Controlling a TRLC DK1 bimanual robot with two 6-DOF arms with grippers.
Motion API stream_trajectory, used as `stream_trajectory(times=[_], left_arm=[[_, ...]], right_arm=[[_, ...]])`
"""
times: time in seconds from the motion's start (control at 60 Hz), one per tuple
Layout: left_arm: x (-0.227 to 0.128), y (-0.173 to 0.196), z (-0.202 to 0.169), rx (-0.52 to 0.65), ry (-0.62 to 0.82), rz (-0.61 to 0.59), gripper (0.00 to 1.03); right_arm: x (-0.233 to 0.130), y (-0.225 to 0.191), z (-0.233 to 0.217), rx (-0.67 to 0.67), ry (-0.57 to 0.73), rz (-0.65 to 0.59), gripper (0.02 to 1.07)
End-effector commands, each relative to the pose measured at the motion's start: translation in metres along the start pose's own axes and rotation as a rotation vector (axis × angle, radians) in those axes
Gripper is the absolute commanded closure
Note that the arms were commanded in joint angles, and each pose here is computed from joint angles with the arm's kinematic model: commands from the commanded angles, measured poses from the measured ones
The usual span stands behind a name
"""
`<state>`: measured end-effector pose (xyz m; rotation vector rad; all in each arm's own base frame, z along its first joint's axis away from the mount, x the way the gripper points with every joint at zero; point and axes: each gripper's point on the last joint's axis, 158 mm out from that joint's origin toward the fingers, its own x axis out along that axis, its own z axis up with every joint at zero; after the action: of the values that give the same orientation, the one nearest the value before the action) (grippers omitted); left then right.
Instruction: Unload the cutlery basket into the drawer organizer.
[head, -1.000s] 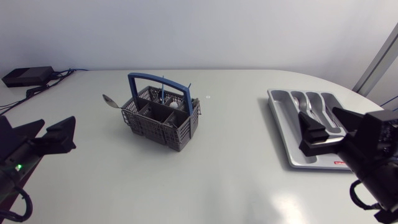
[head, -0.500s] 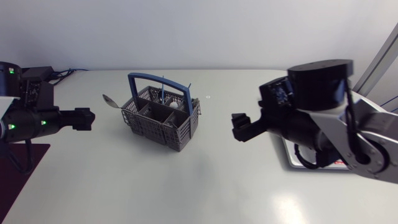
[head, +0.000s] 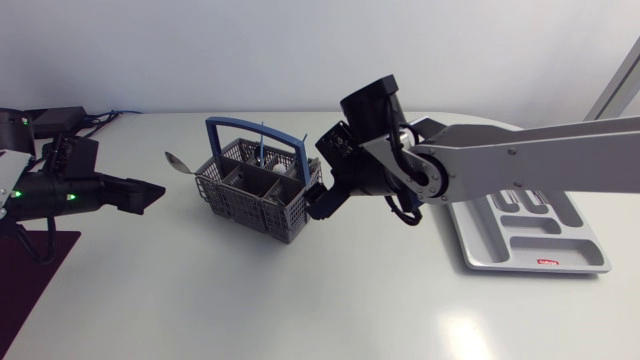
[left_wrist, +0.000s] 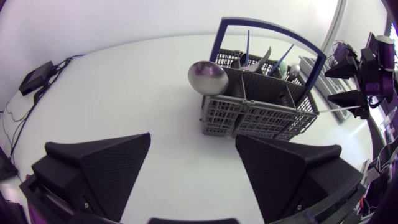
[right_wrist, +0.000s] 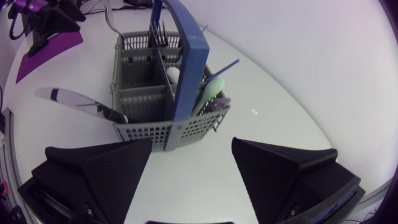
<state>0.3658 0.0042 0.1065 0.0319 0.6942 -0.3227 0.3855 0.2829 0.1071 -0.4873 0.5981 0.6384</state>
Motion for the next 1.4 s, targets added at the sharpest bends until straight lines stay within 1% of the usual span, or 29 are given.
stream_trajectory(times=[0.0,0.05,0.1,0.133,0.167,0.233,0.317,0.4,0.467,0.583,0.85,1.017,1.233,1.383], left_arm=[[0.002,0.014,0.009,0.003,-0.026,-0.019,0.08],[0.005,0.017,0.007,-0.001,-0.026,-0.032,0.08],[0.007,0.018,0.006,-0.007,-0.028,-0.044,0.08],[0.009,0.02,0.004,-0.008,-0.026,-0.05,0.08],[0.01,0.022,0.002,-0.007,-0.026,-0.049,0.08],[0.011,0.02,0.001,-0.008,-0.03,-0.059,0.08],[0.011,0.016,0.002,-0.008,-0.044,-0.081,0.09],[0.011,0.013,0.004,-0.006,-0.064,-0.104,0.1],[0.011,0.013,0.007,-0.012,-0.084,-0.102,0.12],[0.013,0.009,0.011,-0.018,-0.118,-0.114,0.12],[0.018,-0.004,0.01,-0.01,-0.123,-0.138,0.12],[0.015,-0.005,0.009,-0.009,-0.127,-0.135,0.12],[0.015,-0.011,0.003,-0.002,-0.116,-0.145,0.12],[0.018,-0.023,0.004,0.016,-0.11,-0.171,0.12]], right_arm=[[0.006,0.002,0.021,-0.016,-0.048,0.012,0.28],[0.01,0.007,0.027,-0.015,-0.07,0.04,0.35],[0.015,0.006,0.032,-0.013,-0.091,0.037,0.42],[0.018,0.007,0.034,-0.013,-0.098,0.039,0.48],[0.022,0.011,0.036,-0.015,-0.106,0.059,0.52],[0.029,0.014,0.036,-0.018,-0.105,0.065,0.56],[0.038,0.016,0.035,-0.018,-0.108,0.07,0.64],[0.044,0.017,0.035,-0.018,-0.118,0.075,0.75],[0.046,0.018,0.035,-0.017,-0.12,0.088,0.79],[0.049,0.019,0.031,-0.009,-0.116,0.1,0.88],[0.034,0.015,0.02,-0.007,-0.113,0.111,0.89],[0.018,0.01,-0.002,0.001,-0.074,0.141,0.89],[-0.017,0.006,-0.03,0.014,-0.042,0.187,0.88],[-0.035,0.003,-0.046,0.003,-0.031,0.183,0.88]])
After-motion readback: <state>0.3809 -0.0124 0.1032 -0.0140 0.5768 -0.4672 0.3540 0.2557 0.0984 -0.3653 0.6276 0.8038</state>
